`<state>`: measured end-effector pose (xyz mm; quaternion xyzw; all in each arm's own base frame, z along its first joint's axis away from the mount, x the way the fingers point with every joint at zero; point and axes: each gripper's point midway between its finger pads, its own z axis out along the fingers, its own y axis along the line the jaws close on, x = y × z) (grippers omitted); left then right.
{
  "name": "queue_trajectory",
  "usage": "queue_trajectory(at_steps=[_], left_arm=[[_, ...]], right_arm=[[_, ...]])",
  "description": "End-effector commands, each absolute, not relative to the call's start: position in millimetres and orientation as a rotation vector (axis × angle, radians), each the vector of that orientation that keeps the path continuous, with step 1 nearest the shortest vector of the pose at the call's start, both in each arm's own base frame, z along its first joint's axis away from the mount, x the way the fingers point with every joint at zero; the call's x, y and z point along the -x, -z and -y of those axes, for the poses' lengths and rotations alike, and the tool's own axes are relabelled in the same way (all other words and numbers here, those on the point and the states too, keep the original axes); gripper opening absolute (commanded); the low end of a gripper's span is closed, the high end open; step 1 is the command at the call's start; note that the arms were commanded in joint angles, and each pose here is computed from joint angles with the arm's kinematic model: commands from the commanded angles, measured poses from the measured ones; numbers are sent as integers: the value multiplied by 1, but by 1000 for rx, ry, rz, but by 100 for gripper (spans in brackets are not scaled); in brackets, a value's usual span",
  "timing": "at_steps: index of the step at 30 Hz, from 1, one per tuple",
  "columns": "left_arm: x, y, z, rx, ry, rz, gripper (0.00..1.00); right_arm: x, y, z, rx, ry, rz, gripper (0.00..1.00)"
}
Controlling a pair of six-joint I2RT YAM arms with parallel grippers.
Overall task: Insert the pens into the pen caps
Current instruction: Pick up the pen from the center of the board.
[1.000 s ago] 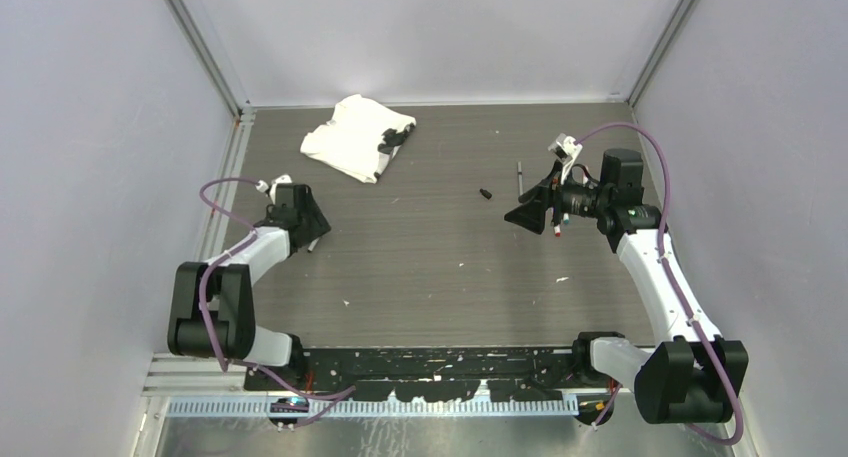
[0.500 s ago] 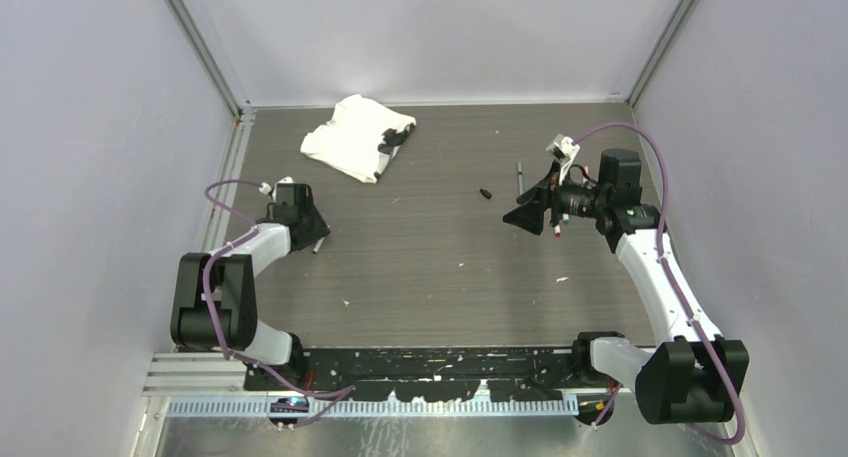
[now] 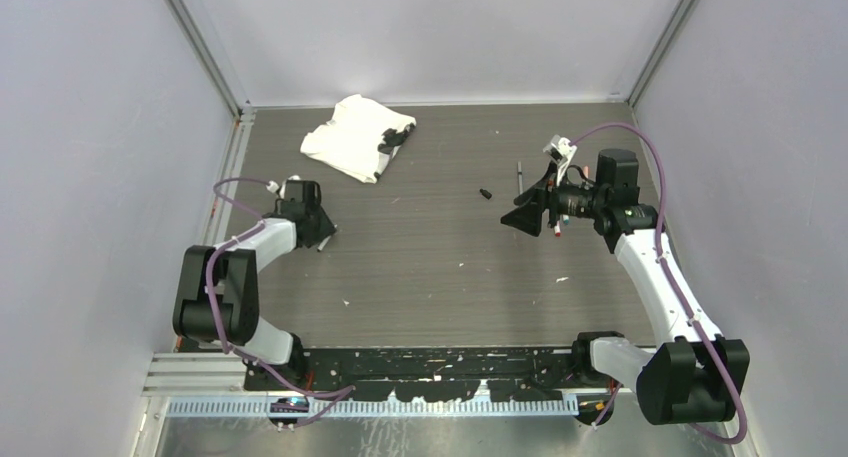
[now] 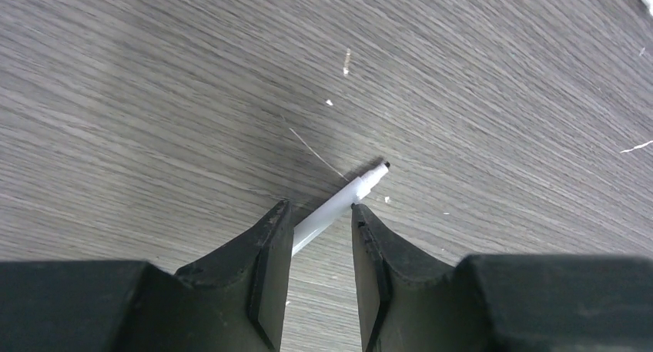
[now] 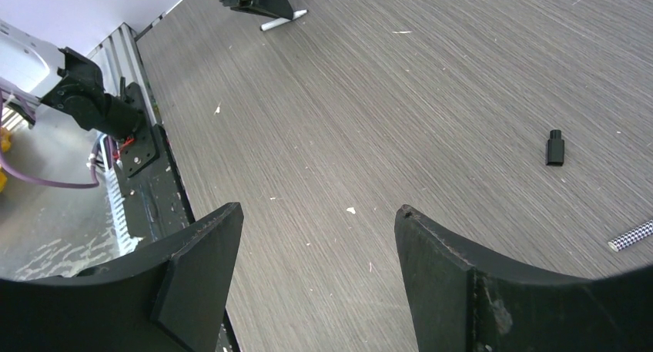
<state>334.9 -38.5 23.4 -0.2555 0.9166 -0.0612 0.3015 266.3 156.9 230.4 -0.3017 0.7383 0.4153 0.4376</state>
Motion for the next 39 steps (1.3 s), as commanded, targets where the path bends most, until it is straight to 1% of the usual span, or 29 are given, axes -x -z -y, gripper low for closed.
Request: queue_trajectory(at_steps=[1, 11, 17, 27, 31, 33, 37, 39], left_arm=[[-296, 2, 47, 696, 109, -2573, 36], [-274, 7, 68, 633, 150, -2615, 34], [-266, 10, 83, 541, 151, -2661, 26], [-250, 11, 103, 354, 61, -2746, 25], [-248, 16, 110, 288, 2, -2777, 19], [-248, 17, 114, 250, -20, -2785, 18], [-248, 18, 119, 183, -52, -2792, 10], [-248, 19, 121, 158, -65, -2792, 8]], right_arm=[[-267, -240, -161, 782, -1037, -1787, 78], [-265, -245, -162, 787, -1042, -1775, 78], [-264, -245, -162, 787, -1041, -1774, 78], [-264, -247, -163, 788, -1050, -1772, 79], [-263, -247, -163, 789, -1050, -1771, 79], [-263, -247, -163, 789, -1049, -1769, 78], [-263, -247, -163, 789, -1051, -1769, 79], [-263, -247, -163, 789, -1052, -1770, 79]])
